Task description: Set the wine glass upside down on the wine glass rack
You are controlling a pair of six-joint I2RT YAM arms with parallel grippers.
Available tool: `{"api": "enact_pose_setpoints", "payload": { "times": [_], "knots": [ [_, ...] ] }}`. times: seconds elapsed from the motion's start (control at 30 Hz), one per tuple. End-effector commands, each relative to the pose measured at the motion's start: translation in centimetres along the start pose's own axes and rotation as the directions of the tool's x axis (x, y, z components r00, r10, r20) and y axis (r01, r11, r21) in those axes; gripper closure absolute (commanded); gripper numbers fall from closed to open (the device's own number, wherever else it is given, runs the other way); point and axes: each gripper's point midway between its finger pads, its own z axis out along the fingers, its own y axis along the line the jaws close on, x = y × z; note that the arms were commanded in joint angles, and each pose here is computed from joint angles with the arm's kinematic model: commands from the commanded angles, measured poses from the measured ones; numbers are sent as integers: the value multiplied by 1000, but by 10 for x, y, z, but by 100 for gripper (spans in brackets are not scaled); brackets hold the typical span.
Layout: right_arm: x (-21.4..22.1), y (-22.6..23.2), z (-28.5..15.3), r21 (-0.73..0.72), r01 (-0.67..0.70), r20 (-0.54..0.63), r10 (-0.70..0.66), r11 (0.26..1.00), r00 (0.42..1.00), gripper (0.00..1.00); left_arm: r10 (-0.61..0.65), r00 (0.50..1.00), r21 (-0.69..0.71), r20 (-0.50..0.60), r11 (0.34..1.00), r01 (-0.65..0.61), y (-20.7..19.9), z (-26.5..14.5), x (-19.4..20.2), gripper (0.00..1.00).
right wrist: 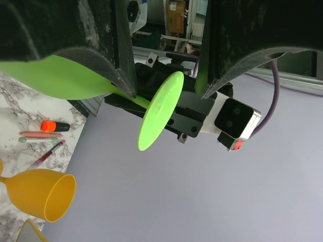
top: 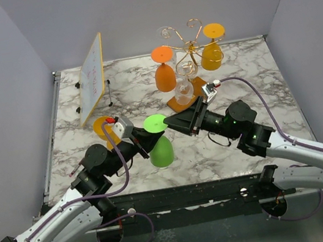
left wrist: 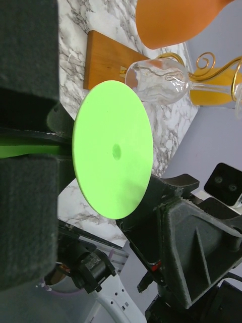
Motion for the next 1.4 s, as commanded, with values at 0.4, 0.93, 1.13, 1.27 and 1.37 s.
{"api": "enact_pose_setpoints", "payload": {
  "times": [0.4,0.93,1.13,1.27,1.37],
  "knots": [
    [7,6,8,-21,-63,-44,62,998,997,99,-15,1000,7,5,1000,15,-3,-1,-4,82],
    [-50,-87,-63,490,-32,282,-123,871,951,99,-79,983,-250,165,961,120,34,-40,-37,16],
    [-69,-117,-98,653,22,303,-288,757,908,99,-75,970,-335,230,930,151,46,-59,-56,15],
    [-90,-129,-128,751,19,336,-407,660,850,99,-79,961,-378,265,908,179,54,-67,-60,11],
    [-111,-132,-150,818,20,349,-524,574,777,99,-80,959,-401,272,896,188,59,-68,-59,10]
  ]
}}
